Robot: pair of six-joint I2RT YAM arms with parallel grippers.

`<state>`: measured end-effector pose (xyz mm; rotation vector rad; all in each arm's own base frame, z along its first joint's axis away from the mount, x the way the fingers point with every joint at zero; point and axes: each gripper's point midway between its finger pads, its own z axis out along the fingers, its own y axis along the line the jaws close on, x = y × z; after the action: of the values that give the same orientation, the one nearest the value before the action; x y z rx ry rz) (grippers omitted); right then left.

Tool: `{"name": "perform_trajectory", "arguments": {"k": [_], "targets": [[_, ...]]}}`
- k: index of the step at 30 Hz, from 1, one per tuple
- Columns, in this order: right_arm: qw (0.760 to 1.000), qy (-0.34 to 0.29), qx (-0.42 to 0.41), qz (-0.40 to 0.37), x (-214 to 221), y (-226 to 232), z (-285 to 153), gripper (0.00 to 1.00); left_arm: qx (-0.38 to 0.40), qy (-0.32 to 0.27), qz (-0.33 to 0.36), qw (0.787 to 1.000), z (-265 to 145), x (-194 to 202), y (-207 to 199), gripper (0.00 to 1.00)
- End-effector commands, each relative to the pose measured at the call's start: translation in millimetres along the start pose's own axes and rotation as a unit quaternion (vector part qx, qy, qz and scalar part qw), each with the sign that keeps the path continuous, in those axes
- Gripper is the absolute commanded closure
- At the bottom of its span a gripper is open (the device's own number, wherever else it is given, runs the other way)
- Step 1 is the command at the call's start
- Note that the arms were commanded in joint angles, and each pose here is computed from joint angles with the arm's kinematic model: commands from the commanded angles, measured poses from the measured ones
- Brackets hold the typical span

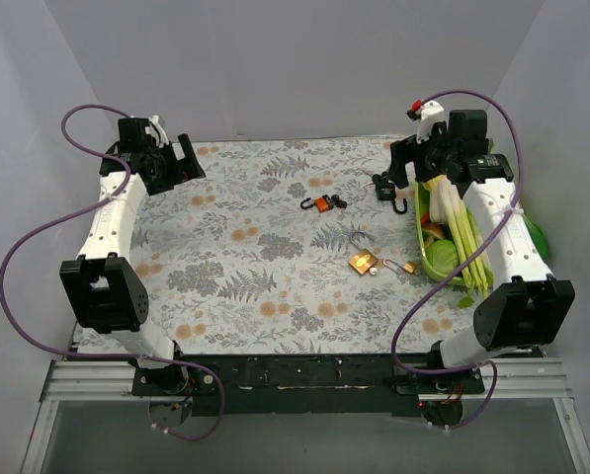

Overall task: Lock with the key
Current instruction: Pick up the lock from the center of the board.

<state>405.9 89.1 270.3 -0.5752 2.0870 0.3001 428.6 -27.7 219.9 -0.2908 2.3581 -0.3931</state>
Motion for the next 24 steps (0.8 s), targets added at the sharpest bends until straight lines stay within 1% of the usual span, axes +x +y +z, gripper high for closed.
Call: {"name": "perform_trajectory", "arguments": {"k": [1,5,6,8,9,10,13,14,15,16,21,22,24], "targets": [[0.999,-0.049,0.004,-0.016,-40,4,6,0.02,-0.010,-0.069,-0.009,0.998,-15,-34,-4,0.02],[0.998,-0.054,0.008,-0.008,-54,3,25,0.02,-0.011,-0.107,-0.008,0.994,-19,-48,-4,0.02],[0.998,-0.057,0.009,-0.006,-59,4,28,0.02,-0.006,-0.127,-0.005,0.992,-22,-56,-6,0.02],[0.998,-0.054,0.013,-0.007,-62,4,43,0.02,0.008,-0.135,-0.001,0.991,-24,-54,-11,0.02],[0.998,-0.065,0.018,-0.008,-73,4,43,0.02,0.015,-0.144,0.002,0.989,-26,-56,-14,0.02],[0.998,-0.057,0.023,-0.007,-71,2,53,0.02,0.022,-0.145,0.002,0.989,-27,-55,-16,0.02],[0.997,-0.065,0.036,0.006,-83,-1,64,0.02,0.042,-0.134,0.001,0.990,-23,-50,-21,0.02],[0.998,-0.056,0.035,0.011,-78,-3,76,0.02,0.049,-0.126,0.001,0.991,-20,-45,-22,0.02],[0.997,-0.063,0.041,0.017,-86,-5,78,0.02,0.051,-0.123,0.001,0.991,-18,-43,-22,0.02],[0.997,-0.054,0.042,0.024,-81,-8,92,0.02,0.053,-0.121,0.001,0.991,-16,-42,-22,0.02],[0.996,-0.048,0.044,0.053,-80,-15,126,0.02,0.064,-0.107,-0.005,0.992,-8,-31,-23,0.02],[0.997,-0.038,0.044,0.060,-71,-16,141,0.02,0.064,-0.106,-0.006,0.992,-7,-31,-22,0.02],[0.996,-0.036,0.050,0.062,-70,-21,150,0.02,0.062,-0.107,-0.003,0.992,-6,-31,-22,0.02]]}}
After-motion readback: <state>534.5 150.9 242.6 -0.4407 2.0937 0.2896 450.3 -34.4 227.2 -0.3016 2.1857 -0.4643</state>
